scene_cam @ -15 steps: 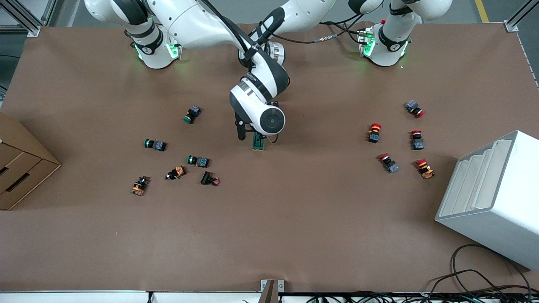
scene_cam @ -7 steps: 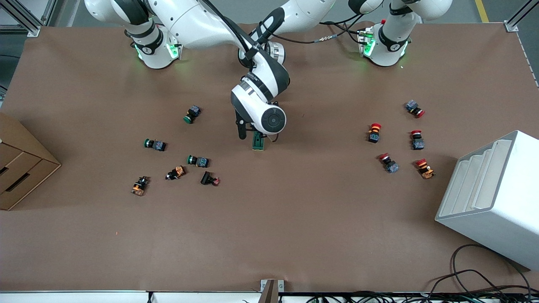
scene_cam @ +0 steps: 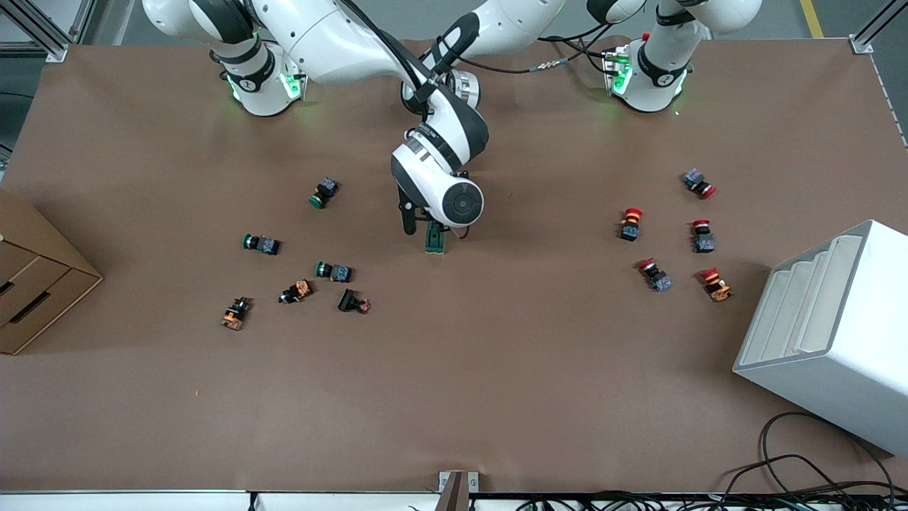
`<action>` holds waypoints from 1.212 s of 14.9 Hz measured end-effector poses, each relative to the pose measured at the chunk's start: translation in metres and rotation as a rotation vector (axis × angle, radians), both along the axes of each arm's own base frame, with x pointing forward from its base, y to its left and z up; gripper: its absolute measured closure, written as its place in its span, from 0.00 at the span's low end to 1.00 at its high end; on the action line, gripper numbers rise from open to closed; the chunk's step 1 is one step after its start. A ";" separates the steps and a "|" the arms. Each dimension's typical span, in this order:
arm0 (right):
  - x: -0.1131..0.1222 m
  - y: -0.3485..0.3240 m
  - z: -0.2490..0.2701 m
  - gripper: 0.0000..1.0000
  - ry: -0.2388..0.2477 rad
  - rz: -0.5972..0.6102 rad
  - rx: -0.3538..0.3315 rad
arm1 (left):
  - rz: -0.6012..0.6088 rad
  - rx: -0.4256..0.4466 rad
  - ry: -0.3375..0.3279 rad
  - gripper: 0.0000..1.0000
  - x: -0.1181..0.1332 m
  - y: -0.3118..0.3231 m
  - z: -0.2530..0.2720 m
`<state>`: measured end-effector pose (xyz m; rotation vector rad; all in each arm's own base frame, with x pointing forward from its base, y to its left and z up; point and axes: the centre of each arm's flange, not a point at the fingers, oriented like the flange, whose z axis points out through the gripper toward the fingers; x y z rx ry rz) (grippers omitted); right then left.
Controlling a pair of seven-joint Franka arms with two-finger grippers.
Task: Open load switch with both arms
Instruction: 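Lift the right gripper away while the left gripper opens and rises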
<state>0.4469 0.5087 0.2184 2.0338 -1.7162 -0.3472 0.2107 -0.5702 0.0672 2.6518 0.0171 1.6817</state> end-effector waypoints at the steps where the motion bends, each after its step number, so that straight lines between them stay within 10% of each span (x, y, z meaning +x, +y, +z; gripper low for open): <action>1: 0.000 0.000 0.000 0.00 -0.001 0.000 0.000 | 0.000 0.000 0.000 0.00 0.000 0.000 0.000; 6: 0.022 -0.005 0.016 0.00 -0.031 0.027 0.046 | 0.017 0.060 0.032 0.01 0.003 -0.008 0.007; 18: 0.191 -0.206 0.145 0.00 -0.157 0.663 0.375 | 0.175 0.101 0.259 0.01 0.033 -0.054 0.095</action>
